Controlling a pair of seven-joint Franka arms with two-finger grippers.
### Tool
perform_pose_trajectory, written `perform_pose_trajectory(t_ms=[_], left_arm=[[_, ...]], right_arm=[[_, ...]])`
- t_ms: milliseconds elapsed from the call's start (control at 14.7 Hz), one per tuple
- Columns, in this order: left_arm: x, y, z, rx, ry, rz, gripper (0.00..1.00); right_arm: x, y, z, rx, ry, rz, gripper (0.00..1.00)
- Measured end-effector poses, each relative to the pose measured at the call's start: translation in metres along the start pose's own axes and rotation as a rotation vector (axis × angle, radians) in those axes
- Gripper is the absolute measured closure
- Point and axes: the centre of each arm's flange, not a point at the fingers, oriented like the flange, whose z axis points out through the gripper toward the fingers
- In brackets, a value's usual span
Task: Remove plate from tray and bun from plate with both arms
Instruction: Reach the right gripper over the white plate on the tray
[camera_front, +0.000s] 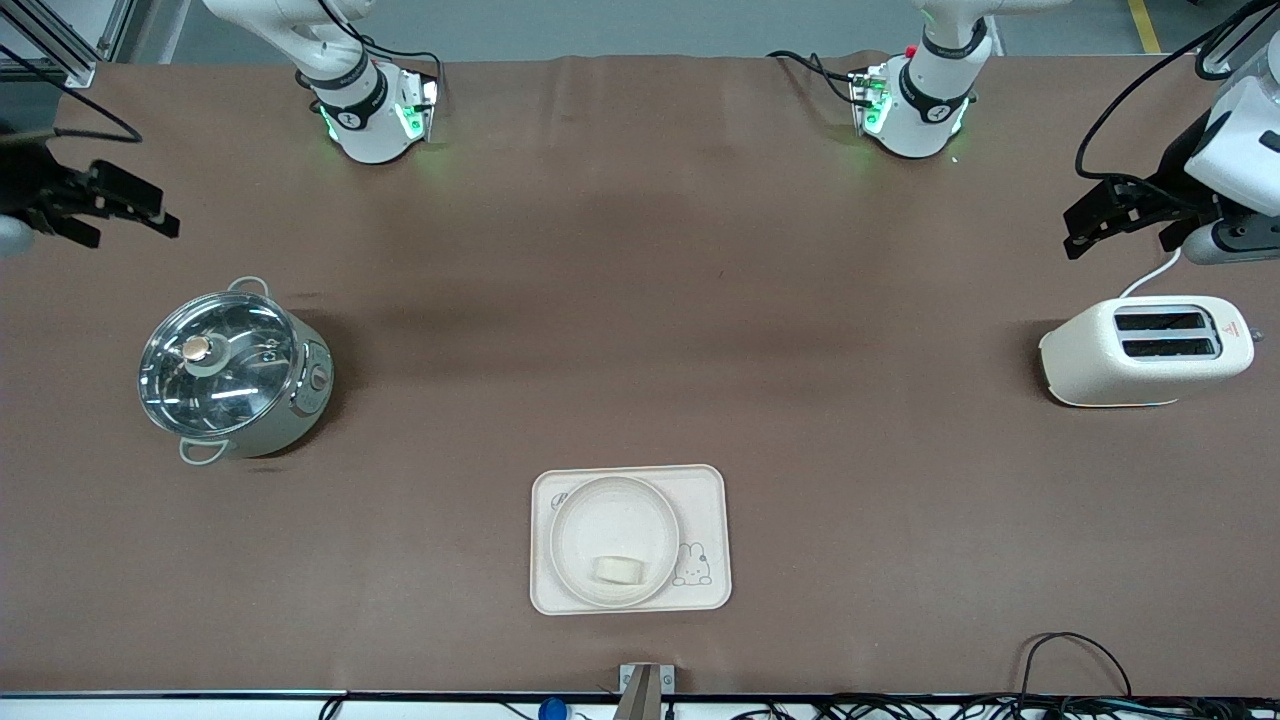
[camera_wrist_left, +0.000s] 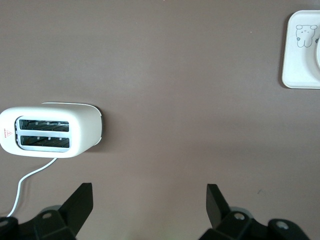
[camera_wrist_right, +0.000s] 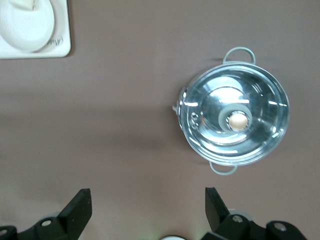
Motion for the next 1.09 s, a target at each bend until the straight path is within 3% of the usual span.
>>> perform_pose_trajectory(t_ms=[204,543,882,1086], left_arm=[[0.000,0.000,-0.001,0.000,0.001,0.000,0.00],[0.001,0.000,0.000,-0.001,0.001,0.000,0.00],[0.002,-0.001,0.002,0.000,-0.003,-0.001,0.00],[0.003,-0.001,0.003,0.000,-0.004,-0.001,0.00]], right_arm=[[0.031,-0.022,0.032,0.011,0.023,0.031,0.00],[0.094,-0.062,0.111,0.138,0.081,0.137,0.00],[0.154,-0.127,0.223,0.128,0.103,0.213,0.00],[0.183,-0.170,0.282,0.161,0.161,0.281,0.00]])
